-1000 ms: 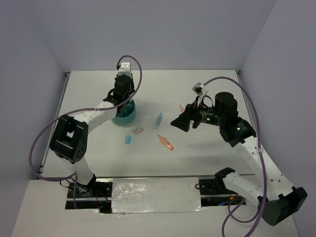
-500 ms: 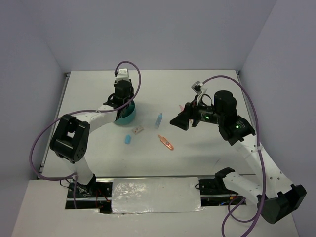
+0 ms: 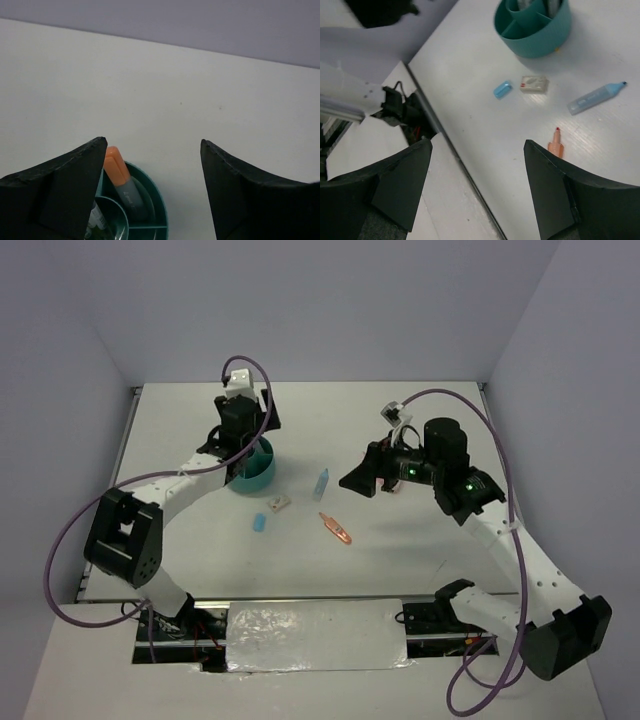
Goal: Sort the stationery into containers
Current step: Place the pen in the storage box, then pick up the pen from the center of the board.
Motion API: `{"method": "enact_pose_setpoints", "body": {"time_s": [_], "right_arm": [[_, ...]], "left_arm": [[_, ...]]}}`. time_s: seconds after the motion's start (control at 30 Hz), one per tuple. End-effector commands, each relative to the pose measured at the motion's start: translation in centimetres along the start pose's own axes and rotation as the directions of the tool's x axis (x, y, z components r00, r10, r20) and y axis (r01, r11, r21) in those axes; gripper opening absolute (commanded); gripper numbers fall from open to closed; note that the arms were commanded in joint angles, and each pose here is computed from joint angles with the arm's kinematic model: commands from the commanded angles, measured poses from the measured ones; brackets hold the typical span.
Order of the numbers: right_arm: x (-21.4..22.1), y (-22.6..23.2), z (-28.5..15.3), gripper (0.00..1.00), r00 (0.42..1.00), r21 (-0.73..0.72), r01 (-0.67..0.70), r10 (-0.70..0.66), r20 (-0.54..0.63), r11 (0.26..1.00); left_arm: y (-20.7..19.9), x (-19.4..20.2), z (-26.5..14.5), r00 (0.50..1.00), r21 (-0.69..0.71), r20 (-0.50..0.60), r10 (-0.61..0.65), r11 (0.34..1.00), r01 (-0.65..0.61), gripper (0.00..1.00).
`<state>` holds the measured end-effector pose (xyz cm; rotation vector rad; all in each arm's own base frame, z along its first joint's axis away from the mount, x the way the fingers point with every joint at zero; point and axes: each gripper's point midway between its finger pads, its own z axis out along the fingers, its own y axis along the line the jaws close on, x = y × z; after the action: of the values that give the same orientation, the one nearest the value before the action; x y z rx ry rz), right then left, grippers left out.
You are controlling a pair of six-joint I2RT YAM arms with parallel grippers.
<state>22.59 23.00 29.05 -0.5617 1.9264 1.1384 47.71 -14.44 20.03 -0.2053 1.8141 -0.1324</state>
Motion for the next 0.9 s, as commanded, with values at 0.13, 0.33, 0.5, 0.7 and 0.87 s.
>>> {"method": "enact_pose_setpoints", "body": {"time_s": [0.13,0.33,0.5,0.7,0.87], "right_arm": [[1.8,-8.4,1.5,0.81,0.988,0.381,-0.121,0.150,-0.046,0.917],[7.4,-11.1,5.0,0.79,0.947,0.478,0.078,0.085,-0.309,0.875],[9.5,-13.6,7.7,0.79,0.923,0.594,0.067,0.177,-0.342,0.801],[9.7,-16.0,11.9,0.79,0.905,0.747,-0.079,0.362,-0.224,0.660],[8.7,-17.9,15.5,0.79,0.898,0.816,-0.109,0.408,-0.163,0.567]], "left_arm": [[-4.1,-10.3,-3.6,0.995,0.158,0.083,-0.064,0.986,0.050,0.99],[-3.9,-11.8,-7.2,0.995,0.136,-0.073,-0.064,0.988,0.073,0.99],[-1.5,-9.4,-11.4,0.964,0.047,-0.251,-0.083,0.994,0.098,0.99],[1.8,-4.7,-16.5,0.920,-0.023,-0.369,-0.129,0.991,0.129,0.99],[3.5,-2.1,-19.6,0.894,-0.027,-0.433,-0.114,0.993,0.113,0.99]]}}
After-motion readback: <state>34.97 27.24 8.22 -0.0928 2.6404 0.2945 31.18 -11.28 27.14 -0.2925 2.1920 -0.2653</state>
